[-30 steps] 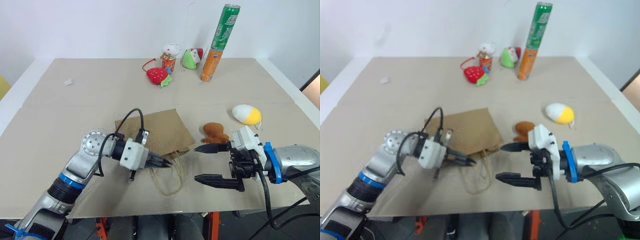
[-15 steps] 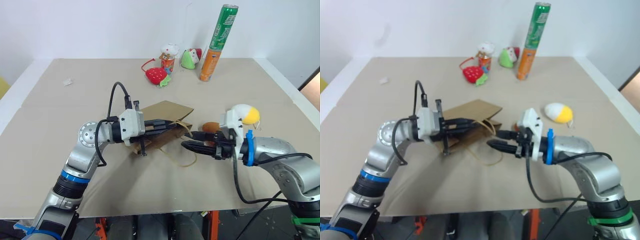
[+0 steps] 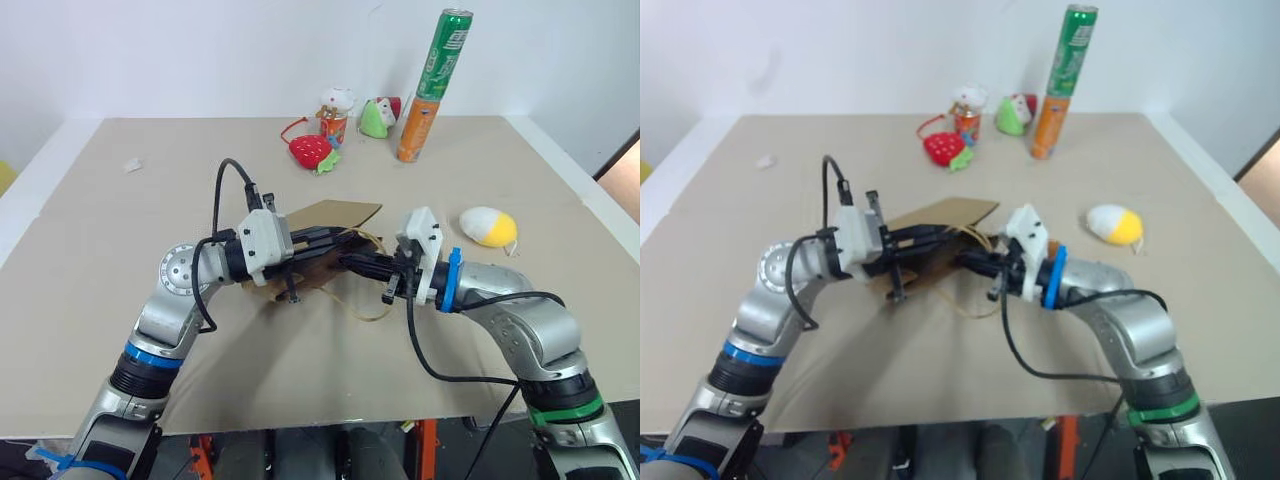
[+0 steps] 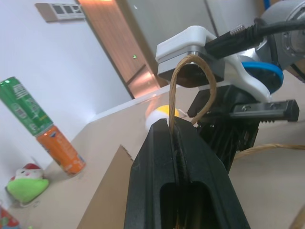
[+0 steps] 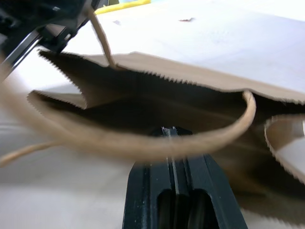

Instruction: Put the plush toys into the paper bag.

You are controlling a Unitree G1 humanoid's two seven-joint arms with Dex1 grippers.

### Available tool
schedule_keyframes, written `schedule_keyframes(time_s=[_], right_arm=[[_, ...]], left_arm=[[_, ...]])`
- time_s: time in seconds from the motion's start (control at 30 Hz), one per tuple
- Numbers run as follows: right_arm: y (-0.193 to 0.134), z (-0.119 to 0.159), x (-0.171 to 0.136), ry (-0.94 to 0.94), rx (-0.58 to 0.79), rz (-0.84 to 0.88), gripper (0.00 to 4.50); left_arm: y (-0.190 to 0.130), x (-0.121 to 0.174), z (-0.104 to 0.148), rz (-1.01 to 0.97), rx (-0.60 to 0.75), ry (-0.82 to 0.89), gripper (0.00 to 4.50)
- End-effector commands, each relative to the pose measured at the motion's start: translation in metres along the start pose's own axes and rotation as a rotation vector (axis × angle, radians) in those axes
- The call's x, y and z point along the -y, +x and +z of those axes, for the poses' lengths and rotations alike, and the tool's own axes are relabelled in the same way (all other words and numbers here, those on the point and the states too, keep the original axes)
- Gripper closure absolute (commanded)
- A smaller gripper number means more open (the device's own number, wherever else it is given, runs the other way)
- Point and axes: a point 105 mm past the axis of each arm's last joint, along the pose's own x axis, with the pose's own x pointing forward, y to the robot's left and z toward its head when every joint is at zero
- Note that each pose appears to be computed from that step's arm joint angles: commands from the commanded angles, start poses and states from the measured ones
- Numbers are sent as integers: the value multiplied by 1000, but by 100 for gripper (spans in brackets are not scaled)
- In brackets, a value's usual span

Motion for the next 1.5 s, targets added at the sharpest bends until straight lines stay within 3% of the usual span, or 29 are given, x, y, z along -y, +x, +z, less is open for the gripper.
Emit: schedule_keyframes(time_s=[0.03,0.43,0.6,0.93,1.5], right_arm=[[11,-1,1,-43,-10,-25,447],[25,-64,-1,-54,-170,-167,447],[30,-70,-3,-4,-163,-189,447],[32,-68,2,7,-156,-201,447],[26,-68,6,-2,-160,-212,447]], left_arm=[[4,-5,10,51,34,27,450],[0,-45,18,338,37,45,450],[2,-49,29,373,52,77,450],[18,-40,63,223,119,250,450],[23,-33,90,183,198,463,450]])
